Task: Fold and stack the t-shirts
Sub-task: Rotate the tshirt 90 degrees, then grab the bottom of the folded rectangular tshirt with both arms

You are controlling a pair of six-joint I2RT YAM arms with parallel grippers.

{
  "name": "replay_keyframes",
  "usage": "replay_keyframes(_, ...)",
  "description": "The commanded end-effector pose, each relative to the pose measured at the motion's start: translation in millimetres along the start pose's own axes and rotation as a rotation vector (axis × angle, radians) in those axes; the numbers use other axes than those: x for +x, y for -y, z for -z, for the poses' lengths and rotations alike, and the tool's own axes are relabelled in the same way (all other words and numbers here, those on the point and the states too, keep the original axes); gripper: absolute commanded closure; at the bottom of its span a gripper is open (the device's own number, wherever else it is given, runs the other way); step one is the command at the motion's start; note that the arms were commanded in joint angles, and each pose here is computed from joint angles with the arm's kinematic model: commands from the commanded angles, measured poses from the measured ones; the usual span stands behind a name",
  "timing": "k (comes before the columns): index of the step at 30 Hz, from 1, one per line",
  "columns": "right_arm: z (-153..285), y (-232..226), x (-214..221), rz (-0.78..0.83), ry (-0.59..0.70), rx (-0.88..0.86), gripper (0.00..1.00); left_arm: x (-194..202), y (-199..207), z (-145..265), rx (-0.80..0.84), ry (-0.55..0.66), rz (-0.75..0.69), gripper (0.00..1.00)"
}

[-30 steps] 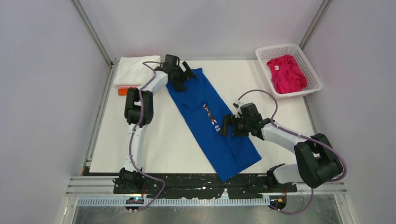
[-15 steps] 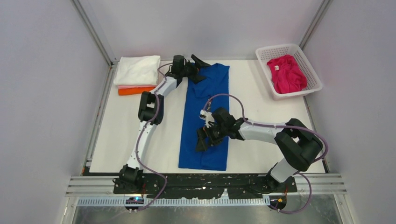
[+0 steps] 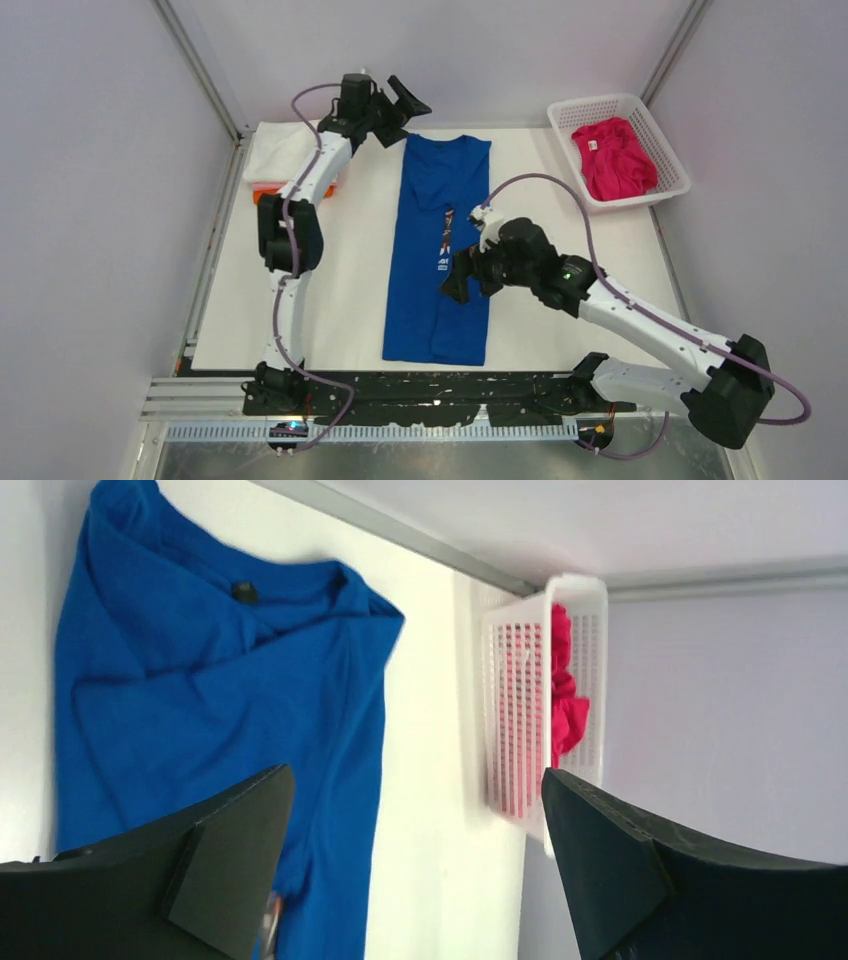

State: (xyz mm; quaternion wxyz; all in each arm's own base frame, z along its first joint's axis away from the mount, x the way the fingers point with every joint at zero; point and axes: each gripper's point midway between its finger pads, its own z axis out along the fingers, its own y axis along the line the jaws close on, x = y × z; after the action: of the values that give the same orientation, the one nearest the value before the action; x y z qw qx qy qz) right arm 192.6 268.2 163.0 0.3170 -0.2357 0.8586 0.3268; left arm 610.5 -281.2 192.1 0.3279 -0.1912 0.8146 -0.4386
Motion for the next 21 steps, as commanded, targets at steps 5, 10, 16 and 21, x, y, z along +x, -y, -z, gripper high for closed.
replay_keyframes(5,19,30,31,-0.283,0.01,0.015,0.05,64,43,188,-0.097,0.05,-0.355,0.01)
replay_keyframes(10,25,28,67,-0.215,-0.084,0.06,0.04,153,-37,260,-0.274,-0.029,-0.375,0.01)
replay_keyframes(16,20,37,128,-0.224,-0.219,0.194,0.01,266,-111,311,-0.329,-0.287,-0.402,0.01)
replay_keyframes(21,7,27,150,-0.288,-0.223,0.196,0.11,326,-167,346,-0.395,-0.438,-0.355,0.08)
